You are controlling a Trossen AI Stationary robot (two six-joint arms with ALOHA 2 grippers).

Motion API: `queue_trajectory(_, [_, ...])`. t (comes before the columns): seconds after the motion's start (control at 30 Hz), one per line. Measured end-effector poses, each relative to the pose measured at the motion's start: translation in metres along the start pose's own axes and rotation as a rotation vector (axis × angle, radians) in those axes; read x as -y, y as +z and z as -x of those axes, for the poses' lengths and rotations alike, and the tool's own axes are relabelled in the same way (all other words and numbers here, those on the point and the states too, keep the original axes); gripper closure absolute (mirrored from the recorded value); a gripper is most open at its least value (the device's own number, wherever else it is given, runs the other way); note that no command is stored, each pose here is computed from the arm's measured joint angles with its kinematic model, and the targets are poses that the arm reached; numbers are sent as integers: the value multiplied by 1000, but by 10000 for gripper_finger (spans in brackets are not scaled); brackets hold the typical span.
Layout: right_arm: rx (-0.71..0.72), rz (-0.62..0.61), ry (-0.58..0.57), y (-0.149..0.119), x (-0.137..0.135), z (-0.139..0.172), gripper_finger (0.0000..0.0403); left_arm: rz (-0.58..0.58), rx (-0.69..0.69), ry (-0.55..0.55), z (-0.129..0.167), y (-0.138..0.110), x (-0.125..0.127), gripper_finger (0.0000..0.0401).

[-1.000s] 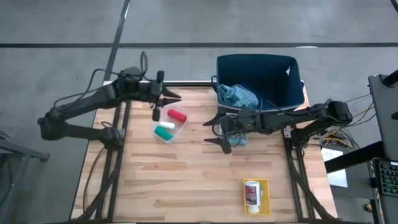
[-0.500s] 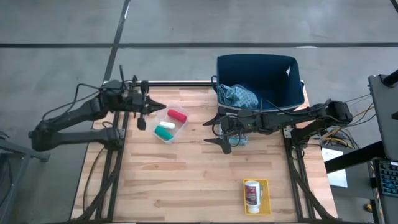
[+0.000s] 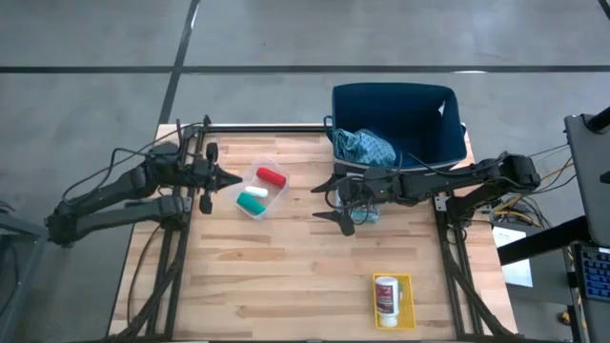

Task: Pick & place medical supplies in basket/bin
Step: Return to Home Position

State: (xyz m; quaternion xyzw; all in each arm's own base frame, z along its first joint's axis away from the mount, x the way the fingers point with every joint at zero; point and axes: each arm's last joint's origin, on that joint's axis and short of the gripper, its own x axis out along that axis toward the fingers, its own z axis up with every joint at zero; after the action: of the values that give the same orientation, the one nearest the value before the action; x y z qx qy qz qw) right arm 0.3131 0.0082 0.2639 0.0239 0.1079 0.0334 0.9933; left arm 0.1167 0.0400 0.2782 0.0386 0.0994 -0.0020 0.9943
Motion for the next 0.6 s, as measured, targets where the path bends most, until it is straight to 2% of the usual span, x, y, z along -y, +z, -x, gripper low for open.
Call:
queue_trajectory(0.2, [0, -1, 0, 0, 0, 0, 79, 6, 34, 1, 11, -21, 9, 399])
queue_trajectory(0.4, [-1, -3, 0, 0, 0, 0, 81, 110, 76, -1, 19, -40, 15, 399])
queue_trajectory(0.6, [0, -2, 0, 0, 0, 0, 89, 129, 157, 3, 19, -59, 19, 398])
